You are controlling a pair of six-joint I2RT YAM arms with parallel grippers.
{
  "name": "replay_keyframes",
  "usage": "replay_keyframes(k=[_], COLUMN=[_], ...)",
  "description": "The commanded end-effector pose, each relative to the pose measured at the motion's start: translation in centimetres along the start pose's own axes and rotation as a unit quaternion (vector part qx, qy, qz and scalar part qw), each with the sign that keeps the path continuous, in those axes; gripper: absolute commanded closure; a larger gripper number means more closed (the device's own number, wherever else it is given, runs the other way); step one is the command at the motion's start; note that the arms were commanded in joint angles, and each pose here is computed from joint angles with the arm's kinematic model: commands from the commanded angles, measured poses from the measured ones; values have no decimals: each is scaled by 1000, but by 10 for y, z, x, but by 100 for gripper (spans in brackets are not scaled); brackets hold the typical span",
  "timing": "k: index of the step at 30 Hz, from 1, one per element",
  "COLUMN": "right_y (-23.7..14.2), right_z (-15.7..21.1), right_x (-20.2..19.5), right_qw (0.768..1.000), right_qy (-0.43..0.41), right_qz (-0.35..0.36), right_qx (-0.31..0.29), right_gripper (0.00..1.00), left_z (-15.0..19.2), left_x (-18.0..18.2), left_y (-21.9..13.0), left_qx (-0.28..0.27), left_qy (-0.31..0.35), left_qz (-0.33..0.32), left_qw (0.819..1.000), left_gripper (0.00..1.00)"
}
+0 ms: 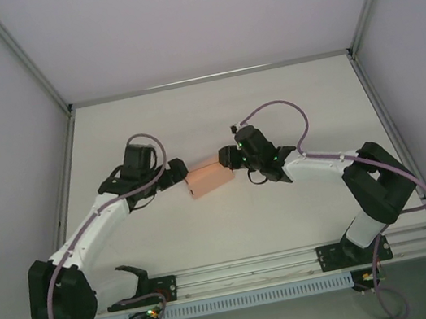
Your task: Assemble paper box
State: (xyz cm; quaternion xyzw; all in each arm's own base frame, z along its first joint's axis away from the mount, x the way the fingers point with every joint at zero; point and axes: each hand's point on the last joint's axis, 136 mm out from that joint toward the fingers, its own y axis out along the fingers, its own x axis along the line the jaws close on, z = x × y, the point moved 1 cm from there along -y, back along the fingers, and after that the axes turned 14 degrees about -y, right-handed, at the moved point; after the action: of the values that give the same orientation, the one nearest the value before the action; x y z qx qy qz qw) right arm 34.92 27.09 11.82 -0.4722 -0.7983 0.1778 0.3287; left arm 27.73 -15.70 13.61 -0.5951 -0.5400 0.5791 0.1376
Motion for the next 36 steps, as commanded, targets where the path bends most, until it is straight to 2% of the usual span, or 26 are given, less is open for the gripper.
replay_keyframes(k=[1, 7, 12, 14, 18, 21, 24, 28, 35, 36], right_y=[1, -2, -1, 1, 3, 4, 6, 6, 6, 6], right_z=[110, 113, 122, 128, 129, 127, 134, 145, 143, 141], right_x=[-50, -53, -57, -60, -59, -52, -54, -62, -63, -63], right_qw=[980, 979, 980, 979, 982, 986, 983, 981, 983, 983], right_qy=[-16, -13, -23, -32, -50, -69, -89, -105, -114, -112], right_qz=[78, 84, 78, 77, 62, 30, 22, 22, 15, 16], right_qx=[184, 184, 183, 188, 172, 152, 158, 159, 143, 142], right_gripper=[68, 69, 71, 72, 75, 81, 82, 96, 96, 95], left_z=[9, 22, 53, 65, 84, 92, 96, 99, 106, 106], left_x=[3, 6, 33, 38, 45, 53, 60, 67, 82, 82], left_y=[15, 23, 38, 44, 57, 64, 67, 70, 74, 73], left_qx=[26, 49, 70, 83, 102, 113, 114, 110, 114, 115], left_qy=[-23, -41, -69, -64, -40, -38, -37, -16, 14, 17], left_qz=[23, 41, 54, 61, 52, 37, 27, 13, -35, -37], left_qw=[999, 997, 994, 993, 993, 992, 992, 994, 993, 993], left_gripper=[6, 18, 32, 41, 74, 89, 97, 100, 100, 95])
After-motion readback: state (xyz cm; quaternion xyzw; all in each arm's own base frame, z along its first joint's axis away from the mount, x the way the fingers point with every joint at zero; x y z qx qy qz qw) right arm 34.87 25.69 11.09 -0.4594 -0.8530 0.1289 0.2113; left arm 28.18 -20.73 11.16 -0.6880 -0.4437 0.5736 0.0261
